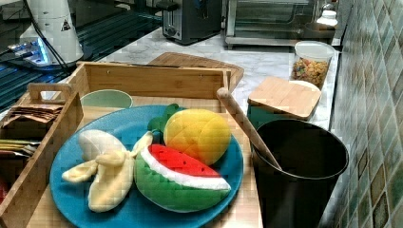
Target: Close the drawer.
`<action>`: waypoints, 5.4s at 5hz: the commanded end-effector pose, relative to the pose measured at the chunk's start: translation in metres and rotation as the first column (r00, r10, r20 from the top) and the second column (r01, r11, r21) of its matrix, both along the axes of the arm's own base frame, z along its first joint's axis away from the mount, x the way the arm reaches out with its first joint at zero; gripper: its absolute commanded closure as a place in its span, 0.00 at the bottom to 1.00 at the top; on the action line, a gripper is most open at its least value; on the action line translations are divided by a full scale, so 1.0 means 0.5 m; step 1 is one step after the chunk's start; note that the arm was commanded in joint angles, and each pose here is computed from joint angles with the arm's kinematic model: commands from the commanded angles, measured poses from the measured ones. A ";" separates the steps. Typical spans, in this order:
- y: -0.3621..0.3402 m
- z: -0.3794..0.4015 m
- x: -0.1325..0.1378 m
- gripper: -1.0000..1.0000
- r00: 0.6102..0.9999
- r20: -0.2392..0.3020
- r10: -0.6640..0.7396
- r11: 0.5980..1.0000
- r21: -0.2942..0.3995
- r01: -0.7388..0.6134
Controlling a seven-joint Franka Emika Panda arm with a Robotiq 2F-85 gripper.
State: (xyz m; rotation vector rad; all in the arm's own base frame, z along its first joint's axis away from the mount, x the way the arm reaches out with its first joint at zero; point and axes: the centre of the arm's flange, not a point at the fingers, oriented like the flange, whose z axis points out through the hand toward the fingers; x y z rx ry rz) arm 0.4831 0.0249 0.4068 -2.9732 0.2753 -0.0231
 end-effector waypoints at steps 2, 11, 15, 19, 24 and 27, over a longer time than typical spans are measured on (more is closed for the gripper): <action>0.088 -0.106 -0.084 1.00 0.870 0.054 0.491 0.863 -0.170 -0.476; -0.086 -0.285 -0.126 1.00 0.791 0.055 0.609 0.787 -0.167 -0.594; -0.236 -0.235 -0.047 1.00 0.795 0.084 0.600 0.794 -0.181 -0.581; -0.365 -0.137 -0.004 1.00 0.808 0.132 0.575 0.811 -0.225 -0.540; -0.561 -0.111 0.066 1.00 0.810 0.145 0.568 0.800 -0.329 -0.502; -0.698 -0.034 0.135 1.00 0.826 0.110 0.553 0.778 -0.424 -0.465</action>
